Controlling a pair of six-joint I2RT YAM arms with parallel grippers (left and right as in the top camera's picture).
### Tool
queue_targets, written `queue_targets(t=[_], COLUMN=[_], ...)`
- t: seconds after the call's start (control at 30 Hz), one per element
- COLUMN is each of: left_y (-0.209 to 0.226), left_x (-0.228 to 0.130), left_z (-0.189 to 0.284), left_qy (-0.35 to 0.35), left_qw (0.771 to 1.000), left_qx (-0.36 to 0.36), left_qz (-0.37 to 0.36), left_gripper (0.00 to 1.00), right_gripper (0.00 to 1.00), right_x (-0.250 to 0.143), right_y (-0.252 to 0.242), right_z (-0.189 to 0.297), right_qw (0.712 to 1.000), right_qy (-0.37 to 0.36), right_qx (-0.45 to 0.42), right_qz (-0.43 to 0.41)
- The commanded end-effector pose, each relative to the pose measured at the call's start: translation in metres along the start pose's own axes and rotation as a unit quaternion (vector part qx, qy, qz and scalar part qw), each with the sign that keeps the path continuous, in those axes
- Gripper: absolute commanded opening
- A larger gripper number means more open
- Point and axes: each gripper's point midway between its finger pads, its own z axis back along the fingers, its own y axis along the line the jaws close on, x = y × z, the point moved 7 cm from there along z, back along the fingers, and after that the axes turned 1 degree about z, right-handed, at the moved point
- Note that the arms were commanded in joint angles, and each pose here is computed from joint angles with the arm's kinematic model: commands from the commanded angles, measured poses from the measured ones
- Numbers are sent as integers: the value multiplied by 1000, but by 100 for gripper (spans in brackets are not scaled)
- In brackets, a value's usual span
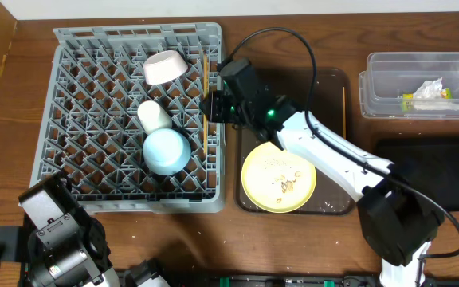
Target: Sort waste into correct bins and load items into the dishwasher
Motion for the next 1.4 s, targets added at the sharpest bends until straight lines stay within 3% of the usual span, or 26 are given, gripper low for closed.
queue_targets(t=[0.0, 0.07, 0.27, 0.53, 0.87, 1.0, 1.37], left_y=[2, 2, 2, 2, 2, 2, 2], left_x=[4, 4, 4, 4, 4, 4, 4], left_z=[2, 2, 2, 2, 2, 2, 2], left_qy=[-5, -5, -5, -5, -5, -5, -5], left_qw=[1000, 1000, 1000, 1000, 1000, 1000, 1000], left_qx=[1, 1, 1, 1, 1, 1, 1], left_qz=[15, 15, 15, 15, 15, 15, 15], left_gripper=[94, 94, 94, 93, 94, 94, 94], right_gripper=[45, 50, 53, 54, 51, 51, 48], right_x=[5, 6, 28, 69, 30, 8, -20], right_y=[-2, -4, -19, -115, -213, -244, -272], right_z=[3, 5, 35, 123, 131, 133, 127], right_qw=[1000, 1000, 999, 965, 932, 905, 898], right_qy=[-8, -8, -10, 17, 89, 102, 126], right_qx=[-6, -9, -49, -261, -344, -407, -416], right_qz=[1, 7, 9, 12, -71, -71, -64])
